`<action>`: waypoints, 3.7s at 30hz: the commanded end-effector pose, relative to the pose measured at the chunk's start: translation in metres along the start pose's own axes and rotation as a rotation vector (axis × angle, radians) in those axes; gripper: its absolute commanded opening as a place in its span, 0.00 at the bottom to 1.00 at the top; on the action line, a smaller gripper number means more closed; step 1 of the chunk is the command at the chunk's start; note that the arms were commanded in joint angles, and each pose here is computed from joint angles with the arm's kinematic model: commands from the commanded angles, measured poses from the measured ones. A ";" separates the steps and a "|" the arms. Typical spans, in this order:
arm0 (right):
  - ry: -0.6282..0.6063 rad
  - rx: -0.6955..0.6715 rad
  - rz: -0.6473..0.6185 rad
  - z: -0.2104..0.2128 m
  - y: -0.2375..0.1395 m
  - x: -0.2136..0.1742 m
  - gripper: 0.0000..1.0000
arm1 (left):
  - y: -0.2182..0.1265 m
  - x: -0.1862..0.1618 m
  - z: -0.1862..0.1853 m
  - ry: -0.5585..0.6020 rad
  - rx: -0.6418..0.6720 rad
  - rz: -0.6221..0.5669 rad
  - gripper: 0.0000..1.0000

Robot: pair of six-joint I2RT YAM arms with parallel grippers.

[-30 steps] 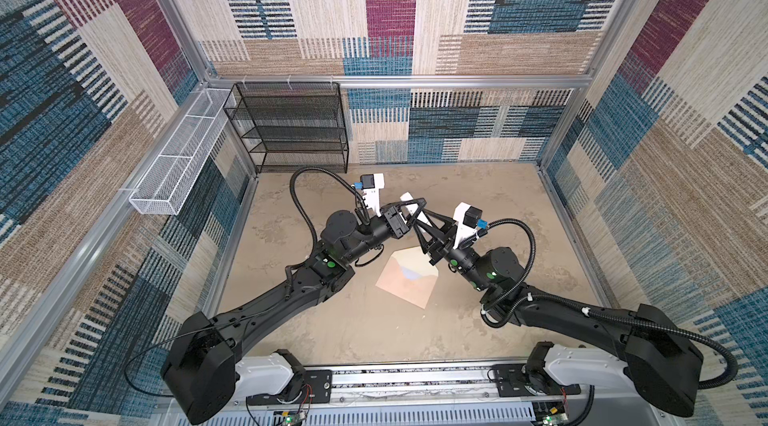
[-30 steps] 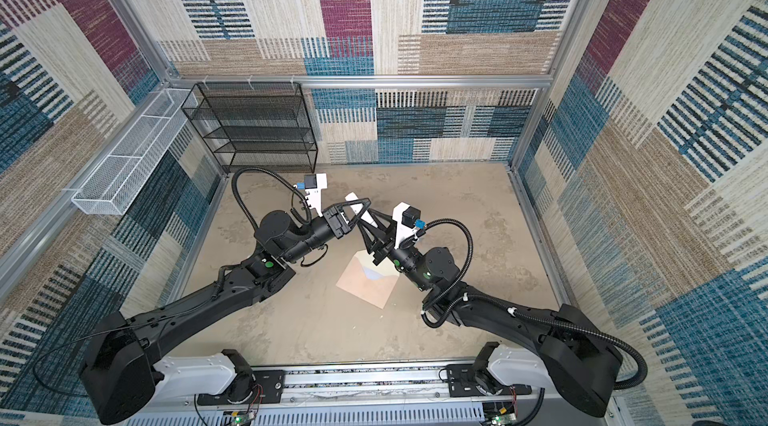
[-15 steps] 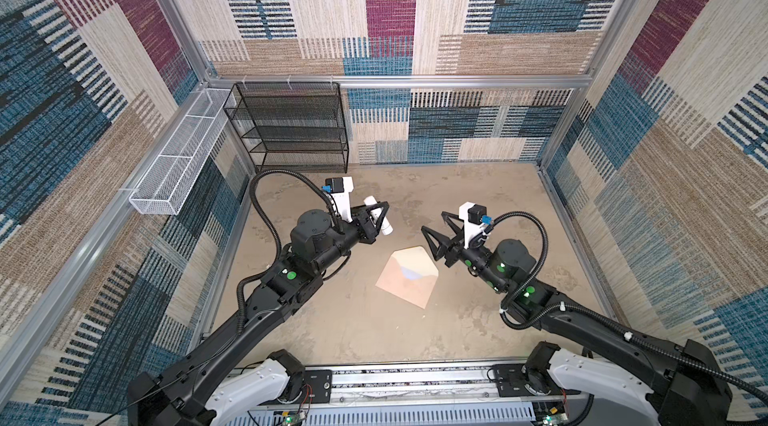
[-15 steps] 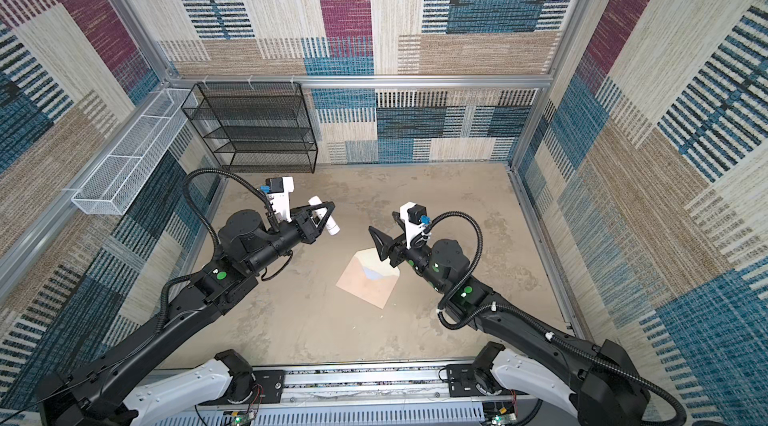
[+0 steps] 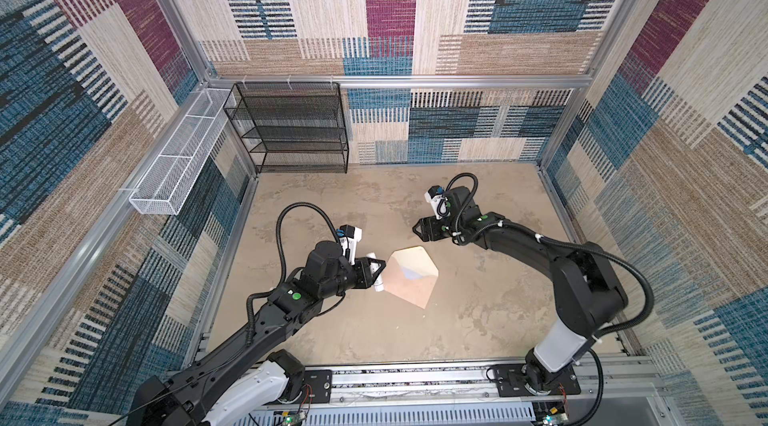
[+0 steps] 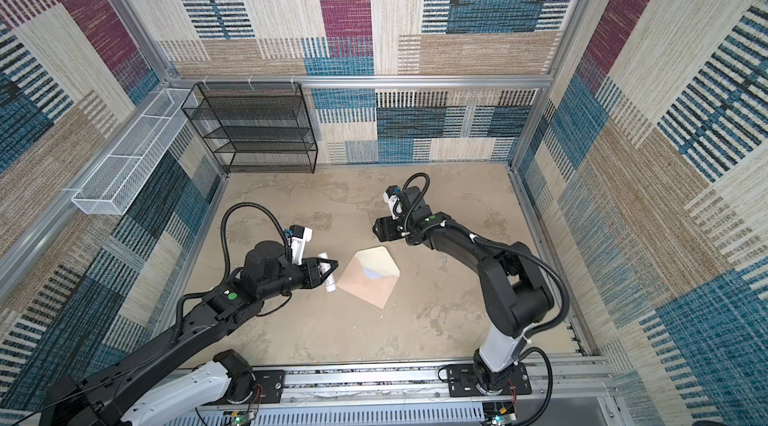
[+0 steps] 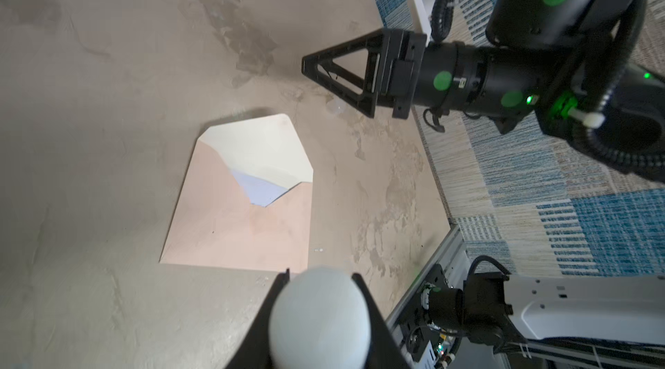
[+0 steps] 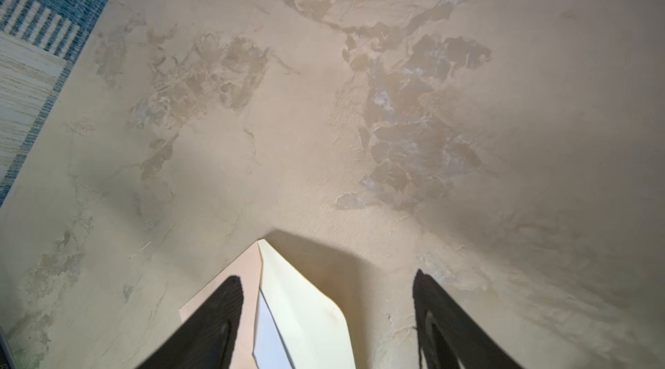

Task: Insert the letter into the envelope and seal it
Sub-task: 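Lower the open right gripper to the edge of the white flap, then pinch the white flap edge with the right gripper, then fold the white flap over onto the pink envelope with the right gripper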

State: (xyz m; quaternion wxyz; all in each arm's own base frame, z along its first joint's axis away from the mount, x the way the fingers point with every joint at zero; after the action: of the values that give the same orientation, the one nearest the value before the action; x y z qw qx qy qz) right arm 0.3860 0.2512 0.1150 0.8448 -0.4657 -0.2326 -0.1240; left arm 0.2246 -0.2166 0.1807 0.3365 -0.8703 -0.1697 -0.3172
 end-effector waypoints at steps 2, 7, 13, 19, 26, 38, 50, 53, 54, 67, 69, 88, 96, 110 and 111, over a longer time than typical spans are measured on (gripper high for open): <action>0.014 0.039 0.137 0.001 0.019 -0.022 0.82 | 0.002 -0.016 0.002 -0.085 -0.040 0.023 0.17; 0.032 0.085 0.210 0.002 0.029 -0.039 0.80 | 0.000 -0.029 0.010 -0.094 -0.019 0.043 0.18; 0.044 0.095 0.258 0.000 0.028 -0.054 0.67 | -0.001 -0.028 0.009 -0.077 -0.013 0.054 0.19; 0.063 0.063 0.287 -0.009 0.028 -0.068 0.46 | 0.001 -0.026 0.009 -0.065 -0.011 0.064 0.19; 0.089 0.017 0.269 -0.018 0.021 -0.076 0.29 | 0.001 -0.024 0.009 -0.050 -0.001 0.067 0.19; 0.248 -0.042 0.108 -0.029 -0.021 -0.089 0.04 | 0.015 -0.017 0.015 -0.046 0.003 0.087 0.19; 0.480 -0.125 -0.090 -0.054 -0.072 -0.124 0.05 | 0.062 -0.010 0.021 -0.085 -0.031 0.130 0.18; 0.488 -0.132 -0.107 -0.054 -0.080 -0.130 0.11 | 0.077 -0.010 0.021 -0.102 -0.052 0.151 0.17; 0.489 -0.132 -0.107 -0.054 -0.081 -0.132 0.12 | 0.081 -0.011 0.022 -0.109 -0.056 0.159 0.17; 0.385 -0.218 -0.115 -0.054 -0.109 -0.119 0.47 | 0.110 -0.021 0.021 -0.146 -0.106 0.236 0.13; 0.370 -0.235 -0.131 -0.053 -0.116 -0.109 0.51 | 0.112 -0.023 0.022 -0.151 -0.105 0.243 0.13; 0.388 -0.340 -0.003 -0.098 -0.093 -0.117 0.08 | 0.138 -0.042 0.023 -0.208 -0.146 0.327 0.10; 0.359 -0.268 0.073 -0.093 -0.076 -0.130 0.08 | 0.149 -0.054 0.025 -0.226 -0.148 0.360 0.09; 0.304 -0.019 0.124 -0.049 -0.070 -0.118 0.07 | 0.161 -0.073 0.037 -0.261 -0.114 0.402 0.08; 0.300 -0.004 0.126 -0.046 -0.070 -0.117 0.07 | 0.161 -0.074 0.038 -0.264 -0.111 0.407 0.08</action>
State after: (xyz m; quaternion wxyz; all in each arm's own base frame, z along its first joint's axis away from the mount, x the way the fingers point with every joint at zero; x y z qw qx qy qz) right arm 0.2634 0.1592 0.0724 0.8544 -0.4939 -0.0509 -0.1535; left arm 0.2683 -0.3143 0.0380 0.3106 -0.9399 -0.0127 -0.1408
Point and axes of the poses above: each gripper's point midway between its finger pads, its own y axis out along the fingers, its own z axis along the line the jaws close on, x = y × z, the point moved 1 cm from there along -y, back along the fingers, and after that the axes turned 11 degrees about y, right-handed, at the moved point
